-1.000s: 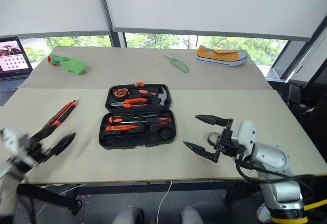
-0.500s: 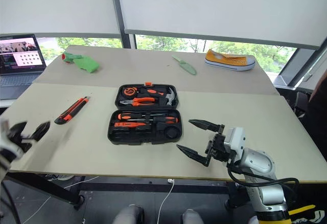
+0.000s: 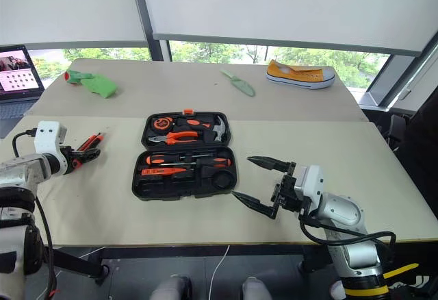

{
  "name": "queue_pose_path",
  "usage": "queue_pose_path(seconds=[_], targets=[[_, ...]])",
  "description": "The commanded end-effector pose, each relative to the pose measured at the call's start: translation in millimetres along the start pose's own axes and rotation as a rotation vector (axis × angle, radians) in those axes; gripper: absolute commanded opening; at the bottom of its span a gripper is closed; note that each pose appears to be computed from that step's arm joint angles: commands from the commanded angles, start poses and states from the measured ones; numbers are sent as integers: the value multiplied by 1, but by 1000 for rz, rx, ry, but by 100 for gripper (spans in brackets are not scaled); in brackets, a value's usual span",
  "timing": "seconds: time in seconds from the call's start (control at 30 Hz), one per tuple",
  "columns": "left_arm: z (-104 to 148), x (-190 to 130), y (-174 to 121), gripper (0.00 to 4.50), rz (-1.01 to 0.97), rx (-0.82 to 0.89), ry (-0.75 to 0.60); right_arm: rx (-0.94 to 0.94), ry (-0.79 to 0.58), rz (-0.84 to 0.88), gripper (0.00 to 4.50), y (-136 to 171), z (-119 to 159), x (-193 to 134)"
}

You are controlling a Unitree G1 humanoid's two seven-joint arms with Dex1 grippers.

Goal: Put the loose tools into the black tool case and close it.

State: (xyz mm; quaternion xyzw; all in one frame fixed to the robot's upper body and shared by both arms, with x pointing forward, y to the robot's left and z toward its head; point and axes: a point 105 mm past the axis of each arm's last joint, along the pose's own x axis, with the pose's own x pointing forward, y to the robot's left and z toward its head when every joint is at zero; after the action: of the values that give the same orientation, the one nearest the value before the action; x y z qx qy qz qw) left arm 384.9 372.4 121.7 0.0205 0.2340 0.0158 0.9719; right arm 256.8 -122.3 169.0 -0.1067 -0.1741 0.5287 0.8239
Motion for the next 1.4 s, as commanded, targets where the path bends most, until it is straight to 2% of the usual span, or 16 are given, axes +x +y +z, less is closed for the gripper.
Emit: queue_pose_path(seconds=[0.03,0.07,0.13,0.17,0.2,0.23,0.3,0.4,0.5,0.57,0.67,0.77,0.9,1.1,1.4], targets=[[-1,1,-2,342,-36,16,18,-40,-20,-19,450,-3,14,-3],[-1,1,-4,295,-52,15,19,-41,-18,-21,450,-3,14,-3],[0,0,-6,234,-84,19,4,-42,-14,-23,450,-3,15,-4],[12,-1,-12,196,-135,26,-72,-44,-11,-24,450,-3,15,-5],[27,-5,-17,178,-190,36,-169,-47,-8,-25,450,-4,15,-5],[43,-11,-24,177,-245,73,-270,-50,-5,-26,450,-4,16,-6],[60,-20,-33,176,-319,144,-390,-55,-1,-27,450,-5,16,-7],[76,-48,-80,176,-642,372,-529,-70,21,-27,450,-8,18,-14],[55,-74,-140,176,-988,633,-472,-79,63,-16,450,-12,17,-24],[42,-83,-166,176,-1112,719,-425,-79,78,-10,450,-14,17,-28],[19,-82,-194,176,-1190,847,-328,-81,84,-1,450,-16,17,-29],[8,-68,-212,176,-1152,928,-298,-81,81,8,450,-16,17,-26],[-5,-59,-222,176,-1137,993,-266,-77,76,14,450,-12,16,-24],[-13,-53,-214,176,-1109,1046,-231,-71,79,7,450,-9,15,-26],[-19,-54,-220,176,-1170,1111,-227,-68,77,0,450,-8,13,-24]])
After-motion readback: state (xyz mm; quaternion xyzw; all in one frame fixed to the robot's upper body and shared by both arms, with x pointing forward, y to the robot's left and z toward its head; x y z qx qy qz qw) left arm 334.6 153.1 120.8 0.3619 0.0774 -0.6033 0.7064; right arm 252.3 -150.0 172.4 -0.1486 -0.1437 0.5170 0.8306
